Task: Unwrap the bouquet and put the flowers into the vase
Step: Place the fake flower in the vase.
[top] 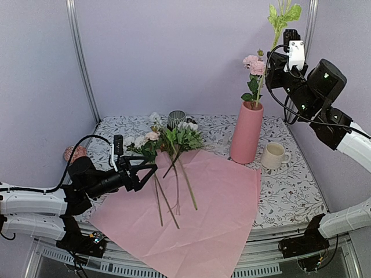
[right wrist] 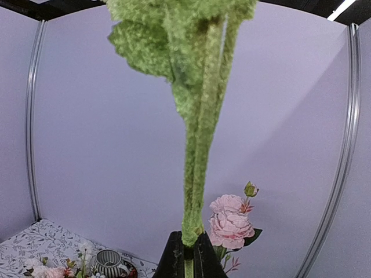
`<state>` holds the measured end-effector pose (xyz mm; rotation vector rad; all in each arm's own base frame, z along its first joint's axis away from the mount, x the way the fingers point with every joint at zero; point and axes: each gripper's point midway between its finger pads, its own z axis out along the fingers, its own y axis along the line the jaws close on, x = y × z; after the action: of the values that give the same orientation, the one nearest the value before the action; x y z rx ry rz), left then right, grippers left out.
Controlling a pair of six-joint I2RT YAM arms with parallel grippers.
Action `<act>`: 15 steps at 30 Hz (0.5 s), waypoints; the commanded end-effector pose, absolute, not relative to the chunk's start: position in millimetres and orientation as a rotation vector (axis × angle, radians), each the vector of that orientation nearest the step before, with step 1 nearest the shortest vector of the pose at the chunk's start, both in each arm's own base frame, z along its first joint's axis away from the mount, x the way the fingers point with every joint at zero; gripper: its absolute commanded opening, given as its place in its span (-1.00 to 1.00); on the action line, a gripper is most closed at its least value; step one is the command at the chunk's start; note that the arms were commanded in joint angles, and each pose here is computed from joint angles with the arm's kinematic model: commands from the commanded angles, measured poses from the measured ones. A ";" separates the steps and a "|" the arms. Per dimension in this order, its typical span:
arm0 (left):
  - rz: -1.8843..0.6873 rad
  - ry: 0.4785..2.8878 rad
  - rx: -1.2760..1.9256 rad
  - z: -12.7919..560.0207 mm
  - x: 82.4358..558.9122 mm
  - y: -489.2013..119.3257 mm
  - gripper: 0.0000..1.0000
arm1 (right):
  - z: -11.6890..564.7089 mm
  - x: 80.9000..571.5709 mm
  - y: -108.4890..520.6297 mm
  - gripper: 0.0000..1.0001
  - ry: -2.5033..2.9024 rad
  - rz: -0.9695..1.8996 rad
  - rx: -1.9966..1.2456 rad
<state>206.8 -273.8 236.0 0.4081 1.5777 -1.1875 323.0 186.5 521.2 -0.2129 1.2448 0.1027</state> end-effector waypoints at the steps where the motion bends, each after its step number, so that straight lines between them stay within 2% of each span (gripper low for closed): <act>1: -1.186 1.579 0.400 234.5 205.5 -272.8 0.90 | 522.0 331.6 190.7 -0.96 1.254 0.176 -0.205; 15: -1.151 1.584 0.412 240.1 209.9 -274.0 0.90 | 462.2 376.3 176.4 -0.96 1.429 0.187 -0.103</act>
<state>209.0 -272.4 231.9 0.4001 1.5971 -1.1677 358.2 184.6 487.5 -0.1628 1.3489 0.1546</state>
